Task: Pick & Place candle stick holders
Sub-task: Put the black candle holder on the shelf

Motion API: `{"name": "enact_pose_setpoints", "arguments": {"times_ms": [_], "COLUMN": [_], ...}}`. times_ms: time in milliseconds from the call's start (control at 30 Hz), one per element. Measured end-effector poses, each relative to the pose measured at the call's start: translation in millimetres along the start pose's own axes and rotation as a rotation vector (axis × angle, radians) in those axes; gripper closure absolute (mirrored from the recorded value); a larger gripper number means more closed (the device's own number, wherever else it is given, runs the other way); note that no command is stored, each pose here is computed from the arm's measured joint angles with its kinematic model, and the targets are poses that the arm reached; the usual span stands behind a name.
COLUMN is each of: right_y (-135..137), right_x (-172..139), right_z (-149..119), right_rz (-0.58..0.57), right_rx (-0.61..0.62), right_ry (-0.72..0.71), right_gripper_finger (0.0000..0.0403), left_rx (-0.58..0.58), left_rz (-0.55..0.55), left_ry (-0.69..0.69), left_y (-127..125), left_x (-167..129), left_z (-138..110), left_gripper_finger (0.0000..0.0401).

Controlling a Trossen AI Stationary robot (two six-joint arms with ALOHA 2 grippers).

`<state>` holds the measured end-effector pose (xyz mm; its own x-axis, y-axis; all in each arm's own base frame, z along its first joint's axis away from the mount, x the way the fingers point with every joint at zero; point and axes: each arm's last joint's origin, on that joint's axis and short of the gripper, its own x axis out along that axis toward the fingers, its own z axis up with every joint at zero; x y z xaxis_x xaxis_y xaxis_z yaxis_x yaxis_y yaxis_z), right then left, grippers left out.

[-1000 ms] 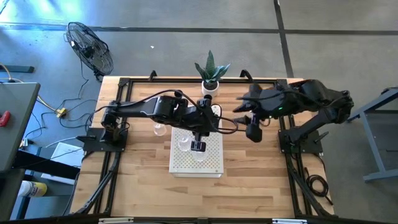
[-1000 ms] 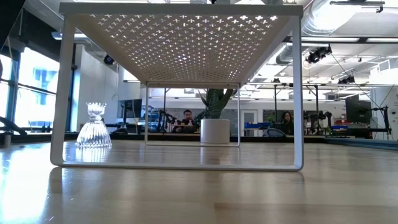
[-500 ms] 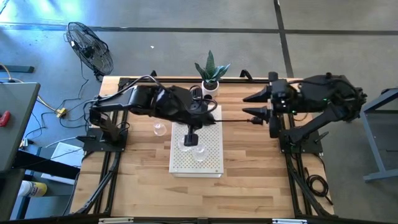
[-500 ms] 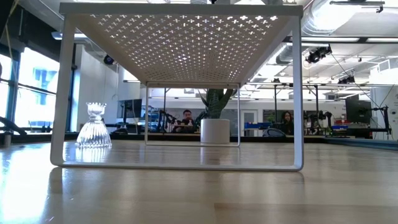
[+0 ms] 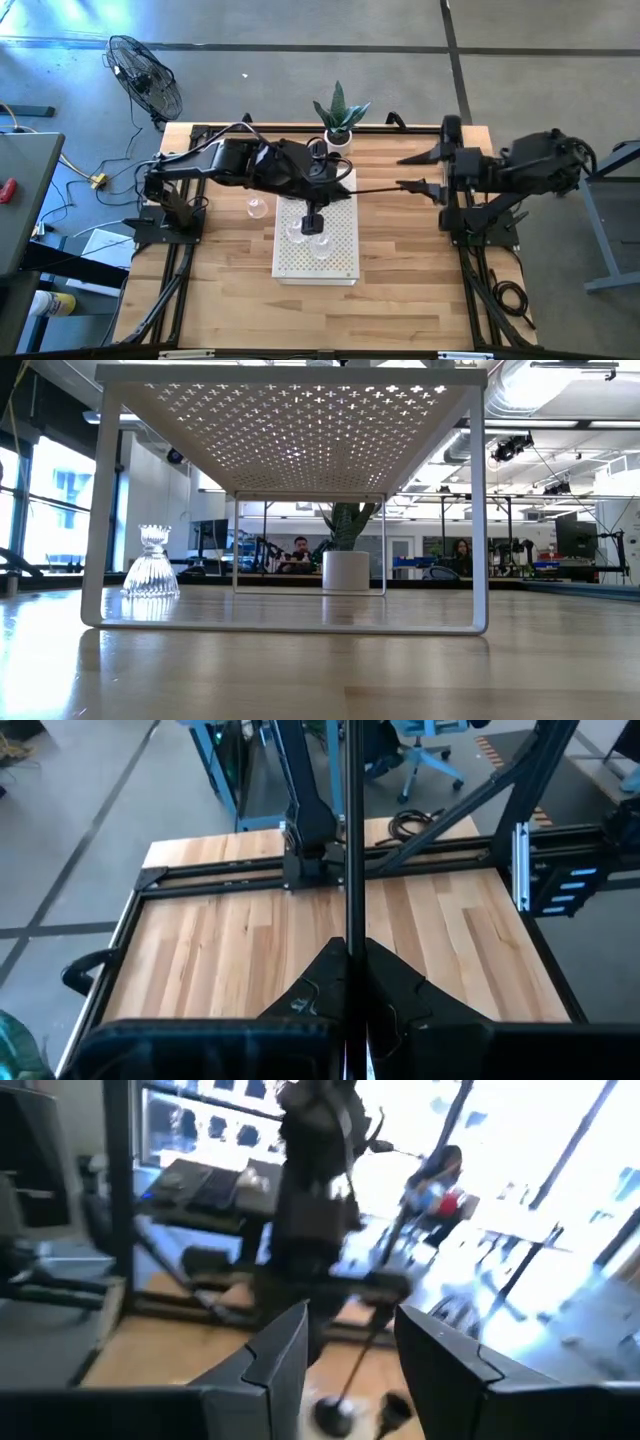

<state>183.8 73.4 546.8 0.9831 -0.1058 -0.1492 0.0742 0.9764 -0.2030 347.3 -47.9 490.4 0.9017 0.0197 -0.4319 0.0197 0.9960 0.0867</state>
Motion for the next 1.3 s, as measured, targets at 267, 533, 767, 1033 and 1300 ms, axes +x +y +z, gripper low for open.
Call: {"name": "enact_pose_setpoints", "arguments": {"times_ms": [267,533,767,1033,1300], "right_y": [4,10,18,23,28], "right_x": [-19,-42,-52,-58,-65], "right_z": [17,13,2,-7,-13], "right_rz": [-0.145,-0.254,-0.296,-0.298,-0.294], "right_rx": [-0.132,-0.137,-0.131,-0.103,-0.072], "right_ry": [-0.117,-0.063,0.0,0.031,0.035], "right_gripper_finger": [0.0258,0.0258,0.0259,0.0259,0.0259], "left_rx": [-0.006,-0.08,-0.117,-0.107,-0.025], "left_rz": [0.027,0.036,-0.014,-0.128,-0.057], "left_ry": [-0.01,-0.155,-0.348,-0.564,-0.613], "left_y": [2,12,16,9,-3], "left_x": [-10,-69,-103,-118,-126], "left_z": [1,14,29,47,51], "left_gripper_finger": [0.0391,0.0391,0.0391,0.0391,0.0391]}}
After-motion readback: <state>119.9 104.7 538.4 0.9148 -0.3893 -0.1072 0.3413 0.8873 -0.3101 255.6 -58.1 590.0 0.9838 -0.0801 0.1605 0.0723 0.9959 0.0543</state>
